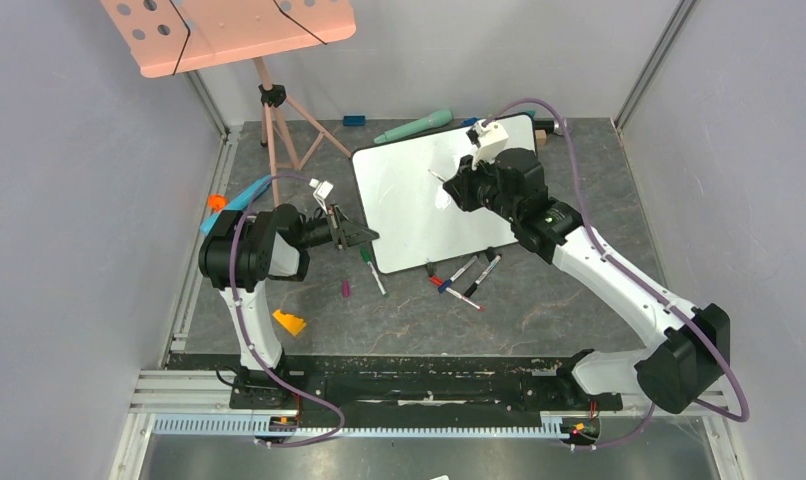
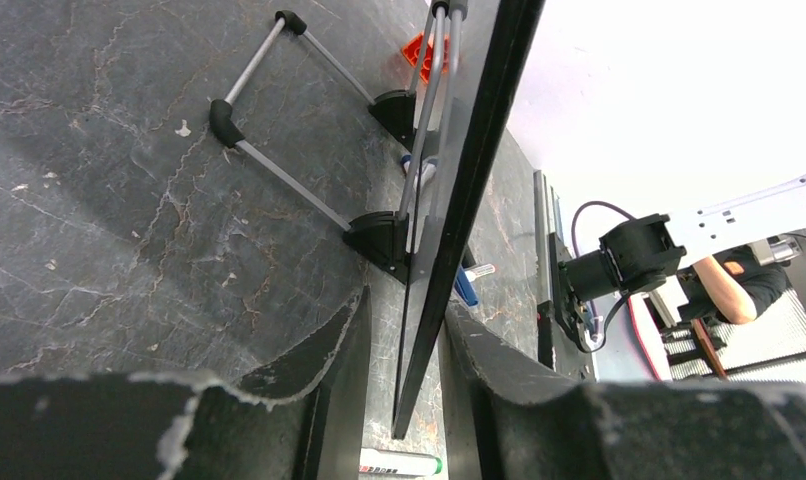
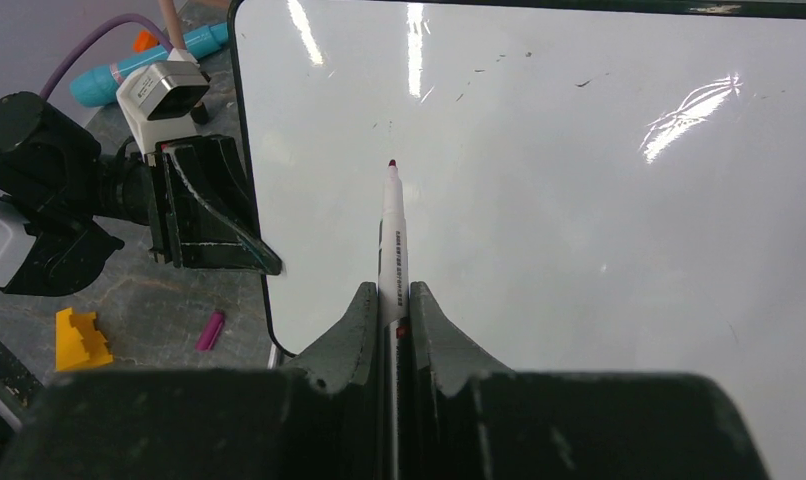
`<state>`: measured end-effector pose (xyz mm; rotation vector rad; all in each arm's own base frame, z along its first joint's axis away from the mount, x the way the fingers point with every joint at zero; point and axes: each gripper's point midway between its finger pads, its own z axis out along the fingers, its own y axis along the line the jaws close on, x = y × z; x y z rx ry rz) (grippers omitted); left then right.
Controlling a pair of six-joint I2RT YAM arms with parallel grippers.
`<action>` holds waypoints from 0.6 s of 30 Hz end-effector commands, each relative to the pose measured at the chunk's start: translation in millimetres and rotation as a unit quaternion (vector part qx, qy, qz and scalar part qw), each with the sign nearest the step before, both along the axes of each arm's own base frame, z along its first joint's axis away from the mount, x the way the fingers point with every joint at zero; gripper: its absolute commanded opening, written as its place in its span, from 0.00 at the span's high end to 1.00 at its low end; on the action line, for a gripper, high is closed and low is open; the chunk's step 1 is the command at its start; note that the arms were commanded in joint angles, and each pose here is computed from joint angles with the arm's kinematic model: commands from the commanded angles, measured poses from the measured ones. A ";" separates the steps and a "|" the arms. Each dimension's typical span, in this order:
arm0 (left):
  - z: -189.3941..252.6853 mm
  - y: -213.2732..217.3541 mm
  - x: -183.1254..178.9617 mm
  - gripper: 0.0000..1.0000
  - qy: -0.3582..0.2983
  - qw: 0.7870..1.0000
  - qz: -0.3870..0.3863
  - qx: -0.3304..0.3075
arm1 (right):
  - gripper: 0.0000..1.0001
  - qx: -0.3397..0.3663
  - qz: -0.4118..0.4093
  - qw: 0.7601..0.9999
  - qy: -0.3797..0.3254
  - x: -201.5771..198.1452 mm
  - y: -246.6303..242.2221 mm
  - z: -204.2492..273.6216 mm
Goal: Write a sentence on the whiteboard
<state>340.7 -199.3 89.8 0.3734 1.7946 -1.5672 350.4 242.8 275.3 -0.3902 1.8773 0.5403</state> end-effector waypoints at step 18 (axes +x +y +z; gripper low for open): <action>21.2 -13.3 -2.4 0.80 -0.117 0.991 -0.069 0.013 | 1.00 0.009 0.010 0.999 -0.050 0.9 8.5 37.7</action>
